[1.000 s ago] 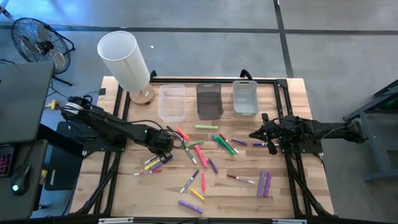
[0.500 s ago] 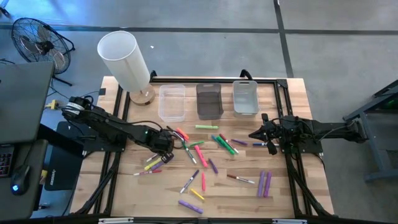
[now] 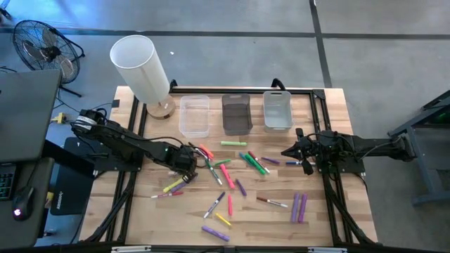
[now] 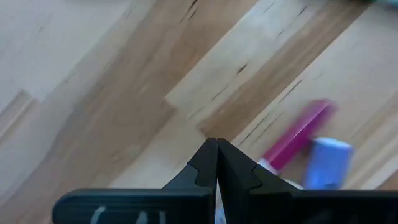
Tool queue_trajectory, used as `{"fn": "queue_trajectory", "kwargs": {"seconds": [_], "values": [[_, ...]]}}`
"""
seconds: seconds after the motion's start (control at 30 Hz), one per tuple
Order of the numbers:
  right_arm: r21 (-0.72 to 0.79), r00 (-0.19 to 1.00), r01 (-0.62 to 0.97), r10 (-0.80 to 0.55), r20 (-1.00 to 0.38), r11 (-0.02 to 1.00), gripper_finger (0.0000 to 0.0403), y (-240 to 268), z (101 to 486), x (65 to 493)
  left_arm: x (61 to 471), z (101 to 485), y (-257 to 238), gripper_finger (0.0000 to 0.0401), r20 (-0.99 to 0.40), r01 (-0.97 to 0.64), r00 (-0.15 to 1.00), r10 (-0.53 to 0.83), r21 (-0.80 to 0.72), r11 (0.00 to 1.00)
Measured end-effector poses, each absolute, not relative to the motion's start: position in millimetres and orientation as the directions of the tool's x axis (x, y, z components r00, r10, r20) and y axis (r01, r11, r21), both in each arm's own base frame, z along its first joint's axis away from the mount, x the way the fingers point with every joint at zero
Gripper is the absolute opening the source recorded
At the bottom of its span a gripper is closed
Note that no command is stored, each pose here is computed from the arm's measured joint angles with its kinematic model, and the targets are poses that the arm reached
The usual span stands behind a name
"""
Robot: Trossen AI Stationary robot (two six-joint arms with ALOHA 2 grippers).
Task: Pick & Place Markers
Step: Put the purple dry erase marker into the transparent bin
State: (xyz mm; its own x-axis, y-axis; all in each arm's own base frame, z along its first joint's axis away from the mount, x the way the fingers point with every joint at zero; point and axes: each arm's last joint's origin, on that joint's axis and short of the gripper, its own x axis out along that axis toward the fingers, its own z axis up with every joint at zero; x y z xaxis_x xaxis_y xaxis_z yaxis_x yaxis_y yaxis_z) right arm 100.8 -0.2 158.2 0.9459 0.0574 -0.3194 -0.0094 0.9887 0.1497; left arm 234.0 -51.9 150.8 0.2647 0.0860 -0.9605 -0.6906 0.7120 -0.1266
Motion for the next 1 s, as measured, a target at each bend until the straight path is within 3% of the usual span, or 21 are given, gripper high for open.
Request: {"fn": "queue_trajectory", "kwargs": {"seconds": [0.43, 0.8, 1.0], "values": [[0.150, 0.946, -0.009, 0.057, -0.320, 0.989, 0.0002, -0.2, 158.2, 100.8, 235.6, 152.1, -53.0, 0.0004, -0.958, -0.668, 0.280, 0.060, -0.149, 0.729], [0.150, 0.946, -0.009, 0.057, -0.320, 0.989, 0.0002, -0.2, 158.2, 100.8, 235.0, 152.8, -54.2, 0.0094, -0.964, -0.583, 0.266, 0.016, -0.147, 0.799], [0.150, 0.946, -0.009, 0.057, -0.320, 0.989, 0.0002, -0.2, 158.2, 100.8, 232.7, 155.9, -53.9, 0.0108, -0.964, -0.534, 0.264, 0.009, -0.138, 0.834]]}}
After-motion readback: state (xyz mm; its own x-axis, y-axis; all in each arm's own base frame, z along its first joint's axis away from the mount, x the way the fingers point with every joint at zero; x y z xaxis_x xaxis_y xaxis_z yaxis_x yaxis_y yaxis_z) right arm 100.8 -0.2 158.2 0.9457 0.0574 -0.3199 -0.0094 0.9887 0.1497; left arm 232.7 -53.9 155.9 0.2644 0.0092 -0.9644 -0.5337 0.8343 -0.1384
